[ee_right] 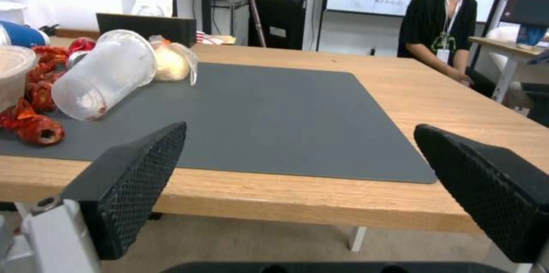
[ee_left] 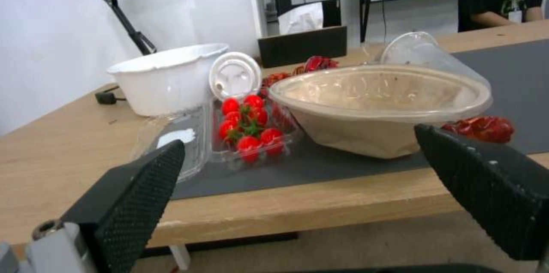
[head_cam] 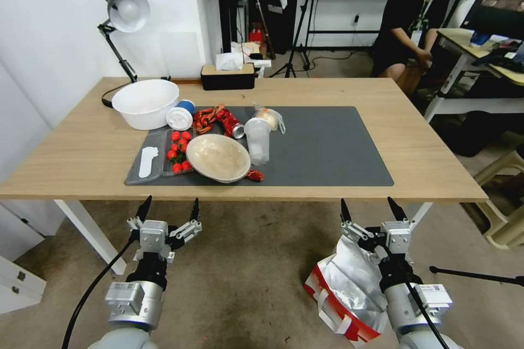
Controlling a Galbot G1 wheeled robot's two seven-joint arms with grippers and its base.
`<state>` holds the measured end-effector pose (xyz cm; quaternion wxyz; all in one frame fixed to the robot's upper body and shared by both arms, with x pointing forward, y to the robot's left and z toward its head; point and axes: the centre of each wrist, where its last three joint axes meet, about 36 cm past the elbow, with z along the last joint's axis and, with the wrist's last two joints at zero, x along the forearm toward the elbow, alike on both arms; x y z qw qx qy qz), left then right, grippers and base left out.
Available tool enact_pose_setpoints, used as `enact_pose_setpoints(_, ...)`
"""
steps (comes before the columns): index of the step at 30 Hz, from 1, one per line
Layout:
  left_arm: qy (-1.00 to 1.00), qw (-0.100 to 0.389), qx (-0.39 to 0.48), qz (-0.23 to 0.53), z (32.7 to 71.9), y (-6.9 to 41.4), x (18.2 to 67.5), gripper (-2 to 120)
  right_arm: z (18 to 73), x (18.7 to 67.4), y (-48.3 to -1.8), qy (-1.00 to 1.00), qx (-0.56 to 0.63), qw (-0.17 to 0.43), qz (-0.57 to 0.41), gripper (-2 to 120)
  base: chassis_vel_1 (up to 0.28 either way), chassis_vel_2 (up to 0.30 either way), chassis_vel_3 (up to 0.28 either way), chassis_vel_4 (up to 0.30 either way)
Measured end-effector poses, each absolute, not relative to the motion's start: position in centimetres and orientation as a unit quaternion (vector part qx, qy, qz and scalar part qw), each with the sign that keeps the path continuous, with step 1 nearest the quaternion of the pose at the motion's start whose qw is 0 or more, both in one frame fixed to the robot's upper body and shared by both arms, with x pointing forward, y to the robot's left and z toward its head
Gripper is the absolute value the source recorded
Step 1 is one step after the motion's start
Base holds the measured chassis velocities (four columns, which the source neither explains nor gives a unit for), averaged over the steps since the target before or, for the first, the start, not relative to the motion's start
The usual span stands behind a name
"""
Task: Pick up the food delivery bag from the floor and place it on the table.
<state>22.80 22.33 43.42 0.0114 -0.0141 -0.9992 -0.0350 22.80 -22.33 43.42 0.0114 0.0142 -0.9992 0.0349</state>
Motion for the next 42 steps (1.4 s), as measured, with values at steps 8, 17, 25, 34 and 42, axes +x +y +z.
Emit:
enact_pose_setpoints(8,-0.999,0.011,-0.014,-0.035,43.4,22.3,22.8,100,43.4,22.8,-22.3,-0.999,0.014,0.011,0.035,100,0.000,0.000,0.000,0.000)
enact_pose_setpoints(17,-0.999,0.011,-0.014,-0.035,43.4,22.3,22.8,100,43.4,22.8,-22.3,-0.999,0.014,0.011,0.035,100,0.000,0.000,0.000,0.000)
enact_pose_setpoints(25,-0.999,0.011,-0.014,-0.035,43.4,22.3,22.8,100,43.4,22.8,-22.3,-0.999,0.014,0.011,0.035,100,0.000,0.000,0.000,0.000)
enact_pose_setpoints(34,-0.999,0.011,-0.014,-0.033,43.4,22.3,22.9,100,43.6,23.0,-22.6,-0.999,0.010,0.015,0.034,100,0.000,0.000,0.000,0.000)
enact_pose_setpoints(42,-0.998,0.001,0.012,0.069,46.4,23.7,25.9,100,49.3,24.8,-27.1,-0.998,-0.045,0.031,0.029,100,0.000,0.000,0.000,0.000)
